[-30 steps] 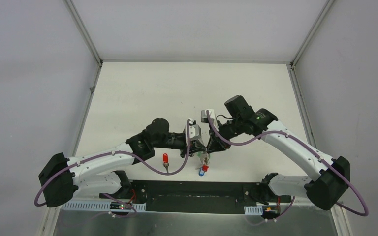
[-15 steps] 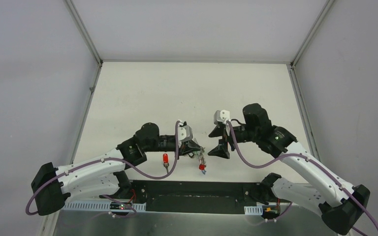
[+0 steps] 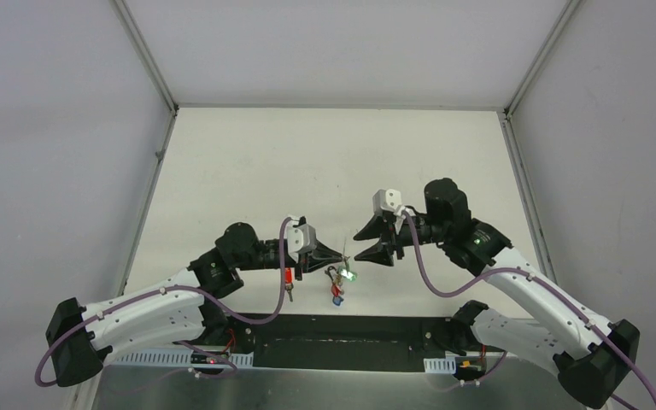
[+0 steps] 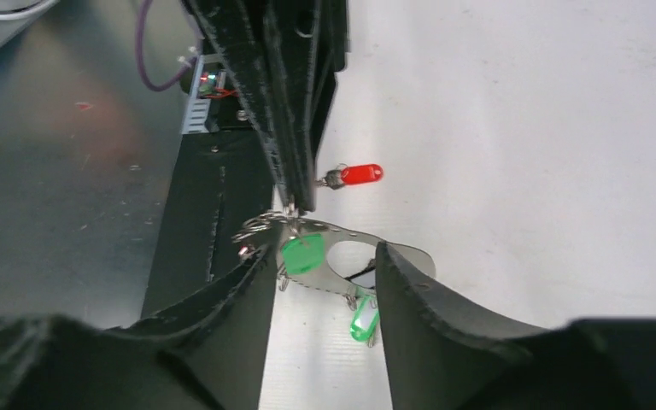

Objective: Put the keys on the keyring
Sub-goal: Adjust the key on the keyring.

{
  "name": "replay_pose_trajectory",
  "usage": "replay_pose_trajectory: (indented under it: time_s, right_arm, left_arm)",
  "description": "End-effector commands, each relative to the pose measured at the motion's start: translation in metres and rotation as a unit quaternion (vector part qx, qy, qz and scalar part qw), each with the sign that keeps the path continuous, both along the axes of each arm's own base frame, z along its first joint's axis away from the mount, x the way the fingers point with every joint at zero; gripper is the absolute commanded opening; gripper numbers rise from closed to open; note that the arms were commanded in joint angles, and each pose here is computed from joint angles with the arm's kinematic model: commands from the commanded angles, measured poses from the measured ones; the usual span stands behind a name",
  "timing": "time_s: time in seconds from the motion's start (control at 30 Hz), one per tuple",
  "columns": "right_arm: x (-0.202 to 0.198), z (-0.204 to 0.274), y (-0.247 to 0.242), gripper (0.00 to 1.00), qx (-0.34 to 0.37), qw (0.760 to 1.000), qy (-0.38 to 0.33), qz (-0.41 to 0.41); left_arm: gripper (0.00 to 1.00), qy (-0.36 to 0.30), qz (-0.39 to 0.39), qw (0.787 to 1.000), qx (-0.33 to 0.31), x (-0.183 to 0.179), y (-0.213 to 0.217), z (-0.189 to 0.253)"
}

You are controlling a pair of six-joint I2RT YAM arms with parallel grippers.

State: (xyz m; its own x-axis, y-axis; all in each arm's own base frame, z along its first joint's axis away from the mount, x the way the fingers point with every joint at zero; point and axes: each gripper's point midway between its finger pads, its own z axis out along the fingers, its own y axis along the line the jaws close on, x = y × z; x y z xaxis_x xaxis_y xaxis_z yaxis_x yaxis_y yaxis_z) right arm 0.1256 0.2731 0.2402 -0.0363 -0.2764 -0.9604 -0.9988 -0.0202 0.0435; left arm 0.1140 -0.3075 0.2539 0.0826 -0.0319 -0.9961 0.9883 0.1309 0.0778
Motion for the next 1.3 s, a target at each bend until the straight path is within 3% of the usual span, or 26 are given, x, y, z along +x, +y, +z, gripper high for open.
replay_pose_trajectory:
  time_s: [0.0, 0.17, 0.57, 0.73, 0.9, 1.27]
  right_arm:
    - [-0.024, 0.020, 0.007, 0.42, 0.053, 0.995, -0.008, 0.088]
    - [-0.029, 0.023, 0.010, 0.30, 0.064, 0.991, -0.002, 0.116]
    - [-0.022, 0.000, 0.015, 0.28, 0.042, 0.993, 0.020, 0.112]
    - [-0.020, -0.005, 0.016, 0.13, 0.037, 0.993, 0.025, 0.110]
    - [-0.018, -0.014, 0.015, 0.06, 0.024, 0.994, 0.030, 0.102]
    - [-0.011, -0.038, 0.014, 0.04, -0.011, 0.995, 0.057, 0.079]
  left_arm:
    - [0.00, -0.048, -0.007, 0.997, -0.058, -0.006, 0.002, 0.035]
    - [0.00, -0.051, -0.008, 0.997, -0.063, -0.006, 0.002, 0.038]
    - [0.00, -0.057, -0.011, 0.996, -0.066, -0.007, 0.001, 0.044]
    - [0.00, -0.059, -0.011, 0.996, -0.069, -0.007, 0.001, 0.047]
    - [0.00, -0.061, -0.010, 0.996, -0.070, -0.006, 0.000, 0.049]
    - [0.00, -0.068, -0.008, 0.995, -0.076, -0.006, 0.001, 0.054]
